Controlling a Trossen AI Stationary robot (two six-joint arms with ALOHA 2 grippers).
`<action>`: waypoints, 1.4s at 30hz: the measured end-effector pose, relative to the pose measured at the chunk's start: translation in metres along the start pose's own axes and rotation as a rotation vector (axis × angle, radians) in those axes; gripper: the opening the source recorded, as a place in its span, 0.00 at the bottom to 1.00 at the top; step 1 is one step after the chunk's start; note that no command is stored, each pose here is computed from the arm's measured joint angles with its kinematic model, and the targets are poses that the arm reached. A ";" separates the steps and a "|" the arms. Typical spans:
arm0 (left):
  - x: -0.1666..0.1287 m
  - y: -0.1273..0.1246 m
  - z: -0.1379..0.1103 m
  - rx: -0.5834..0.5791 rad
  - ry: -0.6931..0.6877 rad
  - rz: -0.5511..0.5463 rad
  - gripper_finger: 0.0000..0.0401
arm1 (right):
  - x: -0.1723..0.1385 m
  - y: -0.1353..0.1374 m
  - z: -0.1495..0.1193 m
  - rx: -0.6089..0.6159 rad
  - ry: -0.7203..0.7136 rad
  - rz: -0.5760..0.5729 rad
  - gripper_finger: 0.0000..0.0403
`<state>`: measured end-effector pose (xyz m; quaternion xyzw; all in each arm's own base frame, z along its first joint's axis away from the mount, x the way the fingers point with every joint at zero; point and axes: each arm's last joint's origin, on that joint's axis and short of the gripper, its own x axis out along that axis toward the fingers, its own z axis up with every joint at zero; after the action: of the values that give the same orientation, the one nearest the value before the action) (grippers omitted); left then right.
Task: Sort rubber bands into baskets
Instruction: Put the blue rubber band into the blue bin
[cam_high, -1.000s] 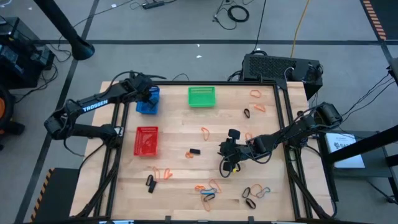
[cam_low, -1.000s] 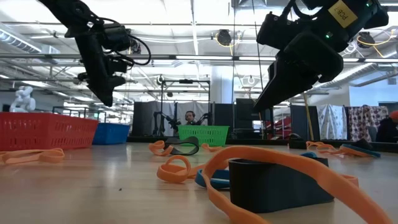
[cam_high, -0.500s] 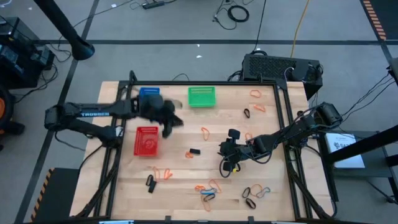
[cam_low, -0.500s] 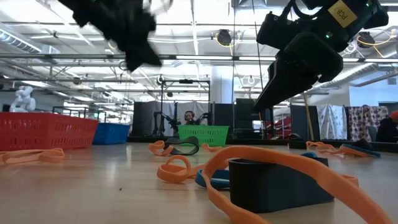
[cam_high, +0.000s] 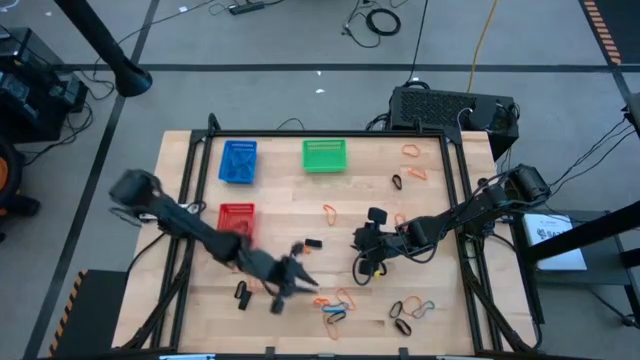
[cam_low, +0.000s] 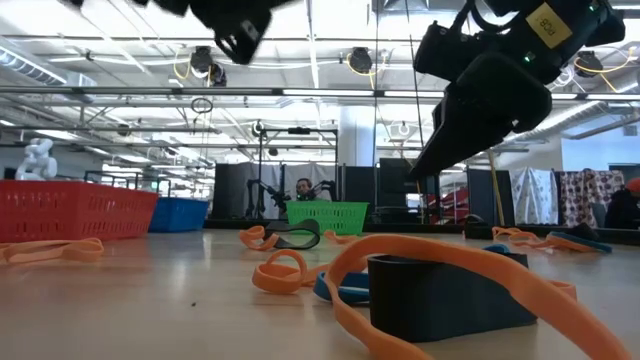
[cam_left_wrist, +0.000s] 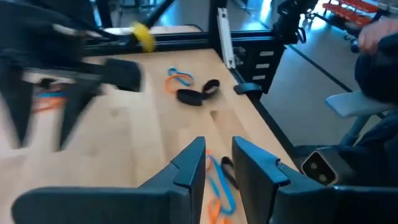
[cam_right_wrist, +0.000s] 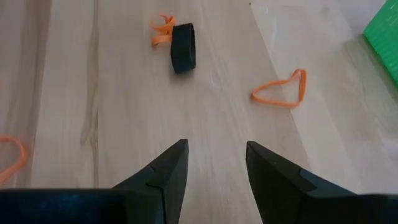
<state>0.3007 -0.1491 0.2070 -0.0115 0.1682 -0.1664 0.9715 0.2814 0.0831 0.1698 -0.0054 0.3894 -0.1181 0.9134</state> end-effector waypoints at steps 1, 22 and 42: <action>0.010 -0.004 -0.008 0.010 -0.011 -0.006 0.21 | 0.000 0.000 -0.001 -0.005 0.014 0.006 0.38; 0.127 0.013 -0.035 0.116 0.258 0.116 0.21 | -0.028 -0.003 -0.034 0.106 0.289 -0.162 0.38; 0.139 0.019 -0.057 0.130 0.298 -0.074 0.22 | -0.050 0.025 -0.055 0.306 0.343 -0.129 0.38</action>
<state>0.4115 -0.1750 0.1071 0.0698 0.2987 -0.2124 0.9278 0.2136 0.1231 0.1645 0.1285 0.5151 -0.2332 0.8147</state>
